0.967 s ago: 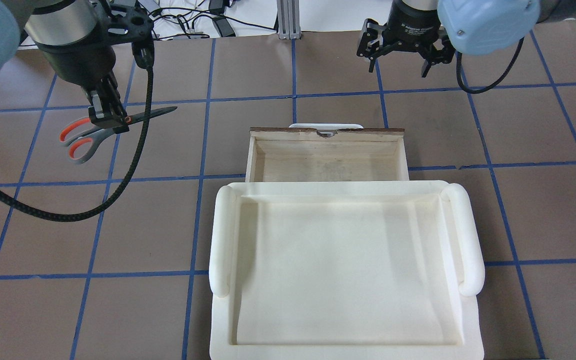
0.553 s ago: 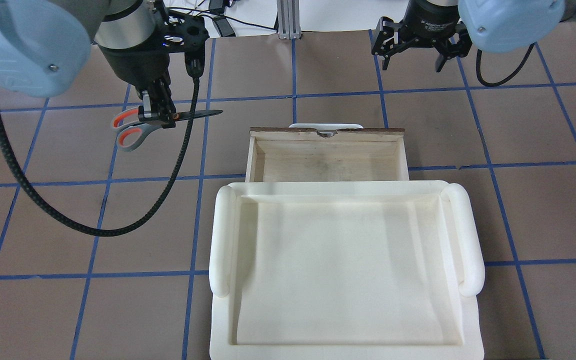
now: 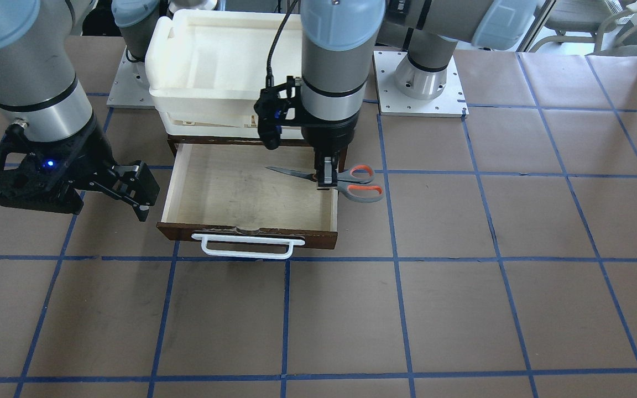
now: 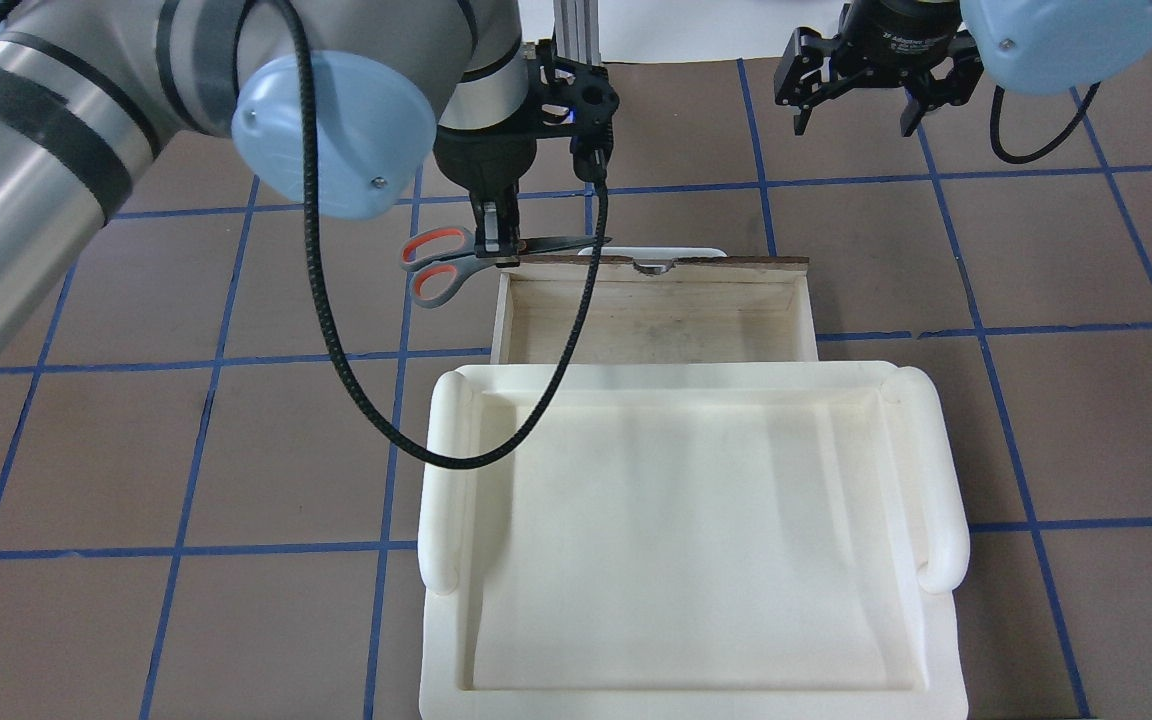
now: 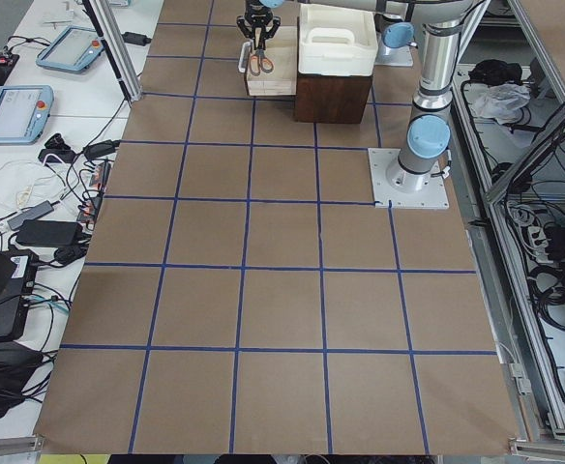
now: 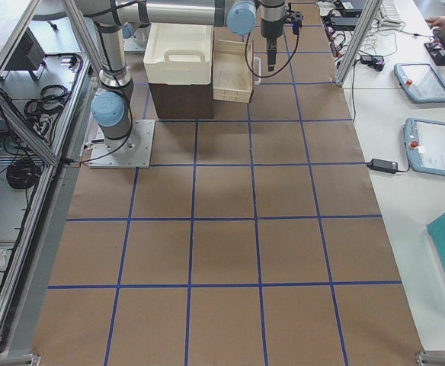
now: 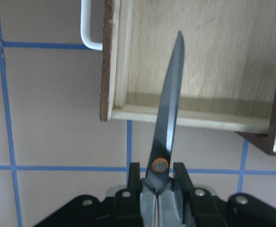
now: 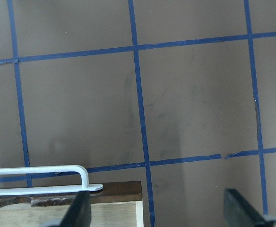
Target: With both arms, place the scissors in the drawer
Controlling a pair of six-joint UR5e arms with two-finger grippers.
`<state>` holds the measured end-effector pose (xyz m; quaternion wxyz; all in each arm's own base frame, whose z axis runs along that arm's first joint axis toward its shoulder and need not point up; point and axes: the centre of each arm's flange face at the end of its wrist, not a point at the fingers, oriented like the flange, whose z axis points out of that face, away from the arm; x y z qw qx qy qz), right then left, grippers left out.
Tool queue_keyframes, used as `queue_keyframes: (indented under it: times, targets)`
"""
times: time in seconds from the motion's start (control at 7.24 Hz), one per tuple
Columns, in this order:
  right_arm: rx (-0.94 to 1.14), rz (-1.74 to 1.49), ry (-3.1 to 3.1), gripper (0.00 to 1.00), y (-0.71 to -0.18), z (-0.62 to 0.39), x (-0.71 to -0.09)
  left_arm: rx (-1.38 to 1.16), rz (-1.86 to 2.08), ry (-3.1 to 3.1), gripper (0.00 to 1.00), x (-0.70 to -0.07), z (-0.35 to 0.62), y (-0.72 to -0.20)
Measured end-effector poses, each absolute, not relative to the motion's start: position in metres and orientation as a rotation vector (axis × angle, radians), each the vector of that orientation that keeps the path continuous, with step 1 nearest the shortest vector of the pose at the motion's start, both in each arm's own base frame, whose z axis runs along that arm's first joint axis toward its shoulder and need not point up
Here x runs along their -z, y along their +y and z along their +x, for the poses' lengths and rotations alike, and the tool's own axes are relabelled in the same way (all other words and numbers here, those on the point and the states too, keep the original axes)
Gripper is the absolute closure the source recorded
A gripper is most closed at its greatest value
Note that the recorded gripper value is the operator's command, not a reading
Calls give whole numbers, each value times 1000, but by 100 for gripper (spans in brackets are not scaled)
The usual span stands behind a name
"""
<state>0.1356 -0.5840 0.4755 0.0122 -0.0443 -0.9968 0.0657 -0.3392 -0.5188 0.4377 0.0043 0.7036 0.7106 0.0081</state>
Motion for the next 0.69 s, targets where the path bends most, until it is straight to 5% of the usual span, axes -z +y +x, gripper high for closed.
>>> queue_keyframes:
  times: [0.69]
  targets:
    - [-209, -142, -3100, 0, -585, 126, -476, -124, 2282, 2182, 95, -377, -436, -483]
